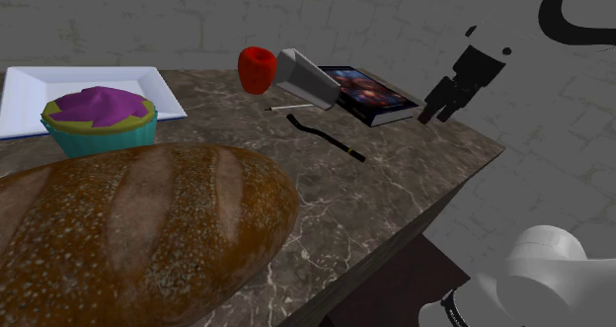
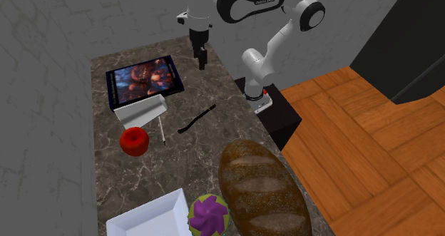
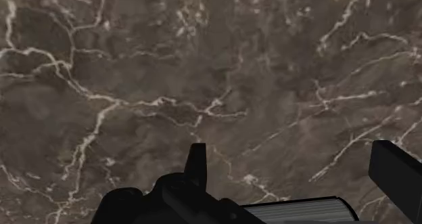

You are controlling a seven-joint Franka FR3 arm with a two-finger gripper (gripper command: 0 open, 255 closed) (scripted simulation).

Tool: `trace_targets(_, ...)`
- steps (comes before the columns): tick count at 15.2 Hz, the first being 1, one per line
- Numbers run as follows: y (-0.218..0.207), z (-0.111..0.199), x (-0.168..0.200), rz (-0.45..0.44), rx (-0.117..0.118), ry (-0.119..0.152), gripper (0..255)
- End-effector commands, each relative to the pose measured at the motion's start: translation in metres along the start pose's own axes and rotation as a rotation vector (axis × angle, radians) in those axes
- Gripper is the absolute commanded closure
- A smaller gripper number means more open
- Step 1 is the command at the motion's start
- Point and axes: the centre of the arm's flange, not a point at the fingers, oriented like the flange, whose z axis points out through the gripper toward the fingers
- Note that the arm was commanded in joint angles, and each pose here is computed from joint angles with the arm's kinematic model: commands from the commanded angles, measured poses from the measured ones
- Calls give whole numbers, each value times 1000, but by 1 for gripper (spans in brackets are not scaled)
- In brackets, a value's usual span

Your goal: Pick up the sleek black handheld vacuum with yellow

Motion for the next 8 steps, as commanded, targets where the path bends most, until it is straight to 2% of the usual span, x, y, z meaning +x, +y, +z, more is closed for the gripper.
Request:
trace_targets(1,0,0,0,0,0,0,0)
trace_targets(8,-79,15,47,-139,24,-40,0)
